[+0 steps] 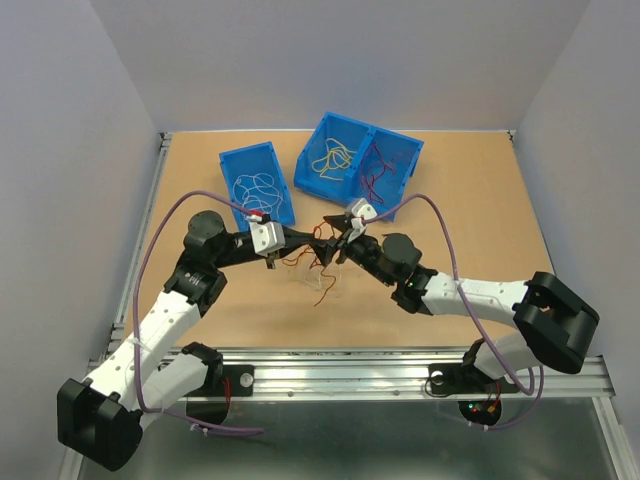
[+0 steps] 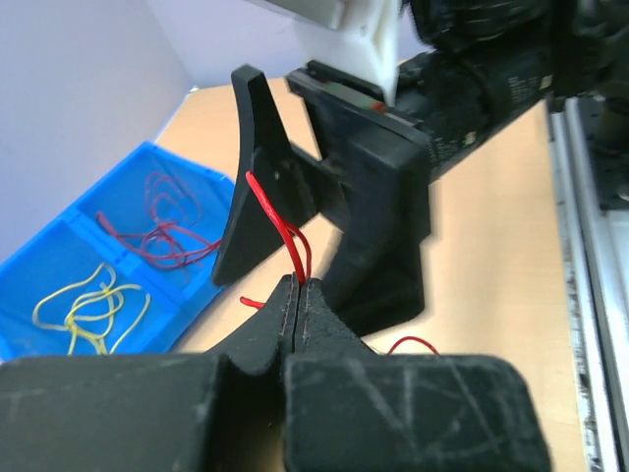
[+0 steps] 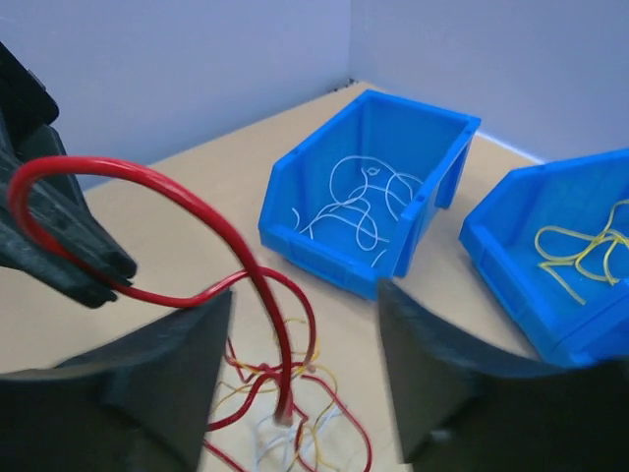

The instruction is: Untangle the cables

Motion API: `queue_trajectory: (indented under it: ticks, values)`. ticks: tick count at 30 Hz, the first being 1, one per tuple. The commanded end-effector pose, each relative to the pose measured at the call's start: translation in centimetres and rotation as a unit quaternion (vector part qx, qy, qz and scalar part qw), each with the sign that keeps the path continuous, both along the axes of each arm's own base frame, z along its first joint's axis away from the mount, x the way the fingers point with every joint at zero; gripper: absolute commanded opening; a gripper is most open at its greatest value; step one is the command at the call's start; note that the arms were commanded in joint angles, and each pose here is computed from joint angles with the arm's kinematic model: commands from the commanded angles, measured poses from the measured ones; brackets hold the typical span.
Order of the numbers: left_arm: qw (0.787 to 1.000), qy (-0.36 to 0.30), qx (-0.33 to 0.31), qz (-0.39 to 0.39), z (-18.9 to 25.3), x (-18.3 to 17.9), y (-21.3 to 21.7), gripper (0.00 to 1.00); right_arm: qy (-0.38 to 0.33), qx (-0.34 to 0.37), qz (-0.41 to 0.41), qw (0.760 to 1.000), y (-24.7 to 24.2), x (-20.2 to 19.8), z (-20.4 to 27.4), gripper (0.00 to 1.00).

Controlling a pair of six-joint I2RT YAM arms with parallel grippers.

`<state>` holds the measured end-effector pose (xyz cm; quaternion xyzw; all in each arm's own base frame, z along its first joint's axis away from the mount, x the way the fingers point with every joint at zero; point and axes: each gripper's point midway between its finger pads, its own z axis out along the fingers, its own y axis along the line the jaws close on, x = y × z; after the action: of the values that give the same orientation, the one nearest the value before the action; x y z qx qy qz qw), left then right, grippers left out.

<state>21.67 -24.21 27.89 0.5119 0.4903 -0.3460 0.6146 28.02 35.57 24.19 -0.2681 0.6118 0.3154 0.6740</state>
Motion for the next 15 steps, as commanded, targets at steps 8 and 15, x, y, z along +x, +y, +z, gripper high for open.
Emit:
queue_trajectory:
  ticks: [8, 15]
  values:
    - [0.998, -0.049, -0.039, -0.010, 4.3, -1.8, 0.5, 0.42, -0.060, 0.068, 0.024, 0.996, -0.5, -1.3, 3.4, 0.00]
    - [0.977, -0.109, -0.128, 0.130, 5.1, -0.1, 4.0, 0.82, -0.059, 0.104, 0.028, 0.992, -1.6, -2.3, 5.6, 0.00]
